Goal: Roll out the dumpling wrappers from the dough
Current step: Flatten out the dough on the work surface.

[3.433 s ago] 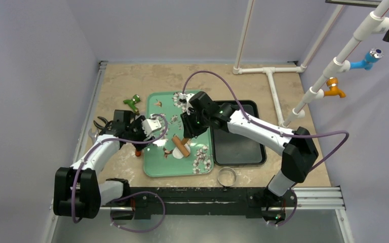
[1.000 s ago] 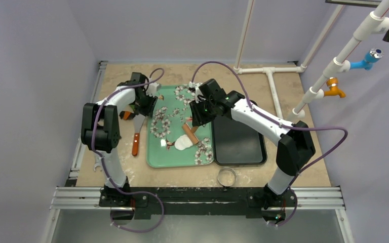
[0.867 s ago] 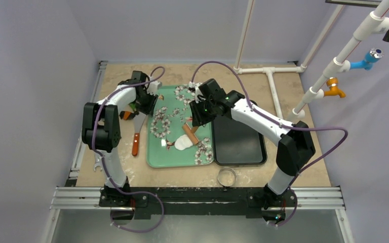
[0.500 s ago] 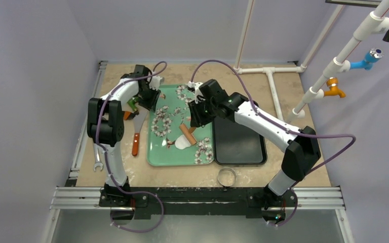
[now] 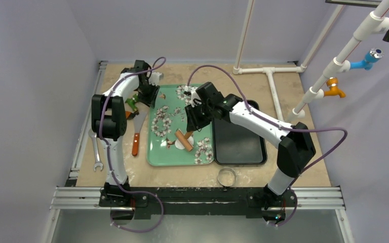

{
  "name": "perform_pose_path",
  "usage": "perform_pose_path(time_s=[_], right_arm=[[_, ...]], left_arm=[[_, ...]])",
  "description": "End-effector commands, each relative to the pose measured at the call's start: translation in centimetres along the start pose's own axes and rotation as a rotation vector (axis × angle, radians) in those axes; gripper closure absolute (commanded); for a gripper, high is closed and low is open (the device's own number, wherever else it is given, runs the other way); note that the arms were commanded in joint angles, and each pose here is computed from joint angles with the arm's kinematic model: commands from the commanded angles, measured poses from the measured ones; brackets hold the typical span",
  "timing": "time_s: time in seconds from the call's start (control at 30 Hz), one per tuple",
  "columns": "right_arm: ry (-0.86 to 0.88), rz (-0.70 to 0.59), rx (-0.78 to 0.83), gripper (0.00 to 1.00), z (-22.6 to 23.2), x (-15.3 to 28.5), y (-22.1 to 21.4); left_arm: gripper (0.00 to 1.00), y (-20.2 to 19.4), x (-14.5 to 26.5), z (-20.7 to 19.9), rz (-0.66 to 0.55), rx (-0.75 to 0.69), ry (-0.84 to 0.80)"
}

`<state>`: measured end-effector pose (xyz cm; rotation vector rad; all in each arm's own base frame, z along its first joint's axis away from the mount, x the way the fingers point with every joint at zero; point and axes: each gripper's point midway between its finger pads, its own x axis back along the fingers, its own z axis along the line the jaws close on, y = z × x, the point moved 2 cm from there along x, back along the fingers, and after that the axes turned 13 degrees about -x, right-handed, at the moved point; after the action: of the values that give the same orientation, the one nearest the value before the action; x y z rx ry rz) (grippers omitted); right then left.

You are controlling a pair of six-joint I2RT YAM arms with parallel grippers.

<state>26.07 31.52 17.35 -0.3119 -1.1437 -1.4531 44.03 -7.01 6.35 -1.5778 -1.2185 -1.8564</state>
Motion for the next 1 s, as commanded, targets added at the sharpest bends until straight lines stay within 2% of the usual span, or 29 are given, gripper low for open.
perform_pose_path(time_s=[0.0, 0.13, 0.27, 0.33, 0.47, 0.6, 0.83, 0.97], right_arm=[[0.097, -0.034, -0.025, 1.00, 1.0, -0.2, 1.9], [0.041, 0.034, -0.036, 1.00, -1.2, -2.3, 1.0], [-0.037, 0.051, -0.040, 1.00, -2.9, -3.7, 0.8], [-0.056, 0.056, -0.044, 1.00, -3.4, -4.1, 0.5], [-0.030, 0.067, -0.081, 1.00, -3.2, -5.0, -0.1], [-0.004, 0.055, -0.099, 1.00, -2.9, -5.6, 0.1], [0.028, 0.091, -0.126, 1.00, -2.5, -7.5, -1.2], [0.035, 0.071, -0.128, 1.00, -2.3, -7.0, -0.9]], left_arm=[[0.71, 0.0, 0.9, -1.5, -0.011, -0.008, -0.050], [0.68, -0.4, 3.2, -3.9, -0.154, -0.115, -0.111], [0.66, -2.3, 6.2, -6.4, -0.234, -0.228, -0.149], [0.65, -4.1, 6.6, -8.2, -0.241, -0.314, -0.193], [0.61, -8.6, 6.5, -12.4, -0.237, -0.589, -0.306], [0.56, -11.4, 6.6, -14.6, -0.235, -0.730, -0.406], [0.45, -15.6, 6.1, -17.9, -0.222, -1.048, -0.409], [0.38, -17.7, 4.9, -18.7, -0.187, -1.189, -0.348]])
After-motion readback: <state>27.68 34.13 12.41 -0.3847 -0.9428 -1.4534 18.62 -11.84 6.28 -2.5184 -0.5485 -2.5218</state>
